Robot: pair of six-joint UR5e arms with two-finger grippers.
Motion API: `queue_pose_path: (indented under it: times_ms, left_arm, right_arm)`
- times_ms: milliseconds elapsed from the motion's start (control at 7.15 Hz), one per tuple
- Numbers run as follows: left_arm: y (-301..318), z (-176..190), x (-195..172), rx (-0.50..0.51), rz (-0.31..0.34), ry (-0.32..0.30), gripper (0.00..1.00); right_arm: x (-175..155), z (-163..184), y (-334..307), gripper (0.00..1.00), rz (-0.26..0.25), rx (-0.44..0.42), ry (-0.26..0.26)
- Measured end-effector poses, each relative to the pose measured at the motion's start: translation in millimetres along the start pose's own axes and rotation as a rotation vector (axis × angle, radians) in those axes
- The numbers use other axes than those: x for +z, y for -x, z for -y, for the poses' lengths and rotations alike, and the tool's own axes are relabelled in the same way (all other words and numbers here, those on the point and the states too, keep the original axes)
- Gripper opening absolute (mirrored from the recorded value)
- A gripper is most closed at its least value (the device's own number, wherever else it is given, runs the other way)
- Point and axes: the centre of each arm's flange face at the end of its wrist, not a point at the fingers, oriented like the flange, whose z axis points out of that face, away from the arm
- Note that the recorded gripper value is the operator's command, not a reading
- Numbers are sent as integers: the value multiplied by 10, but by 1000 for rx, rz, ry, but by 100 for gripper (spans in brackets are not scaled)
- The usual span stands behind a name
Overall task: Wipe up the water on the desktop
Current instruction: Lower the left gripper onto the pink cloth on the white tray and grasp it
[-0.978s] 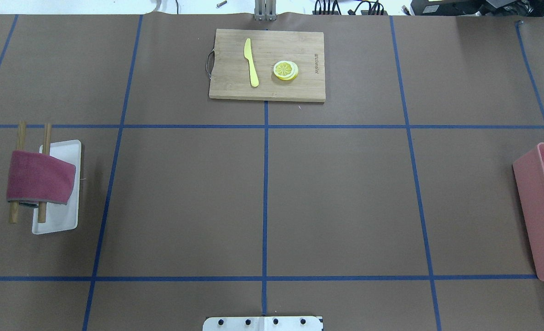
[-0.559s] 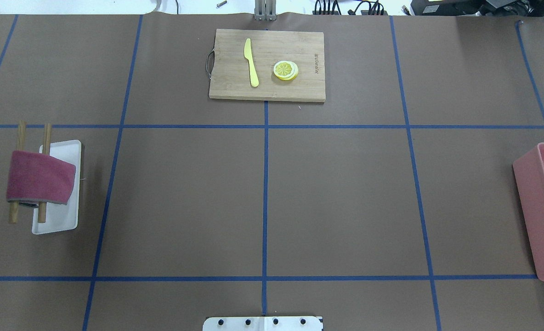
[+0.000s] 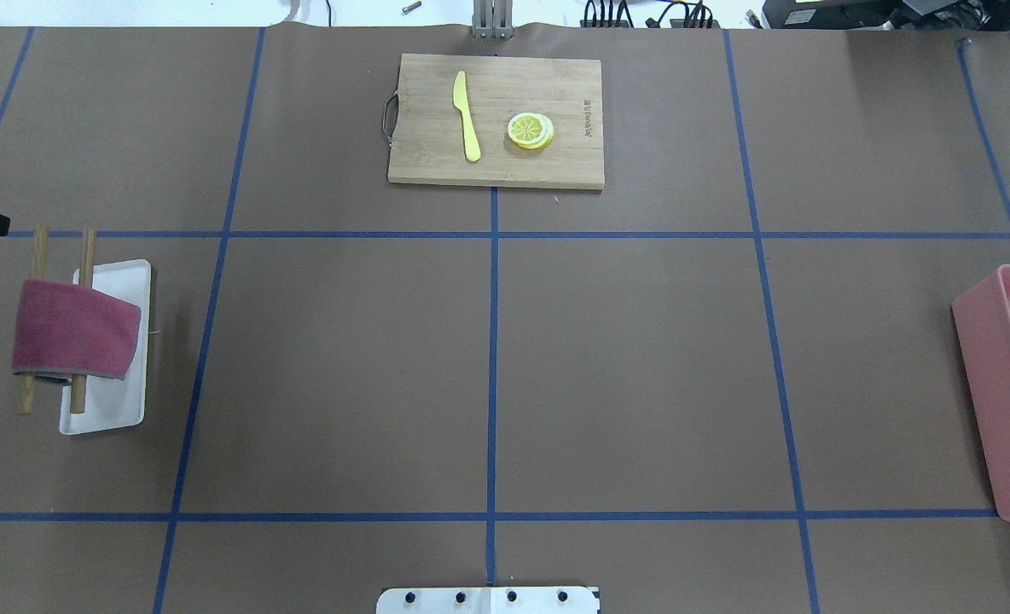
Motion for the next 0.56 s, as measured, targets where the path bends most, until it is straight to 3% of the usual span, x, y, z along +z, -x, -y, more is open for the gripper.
queue_pose_path:
  times_ms: [280,419,559]
  left_arm:
    - [-78,-153,217,-21,39,12,88]
    - [-81,-262,329,-44,42,14,75]
    - [-81,-375,416,-65,34,17,71]
  right_arm:
    - [7,5,-6,100,1,2,1]
    - [8,7,-6,100,1,2,1]
    - [8,12,-4,100,2,2,1]
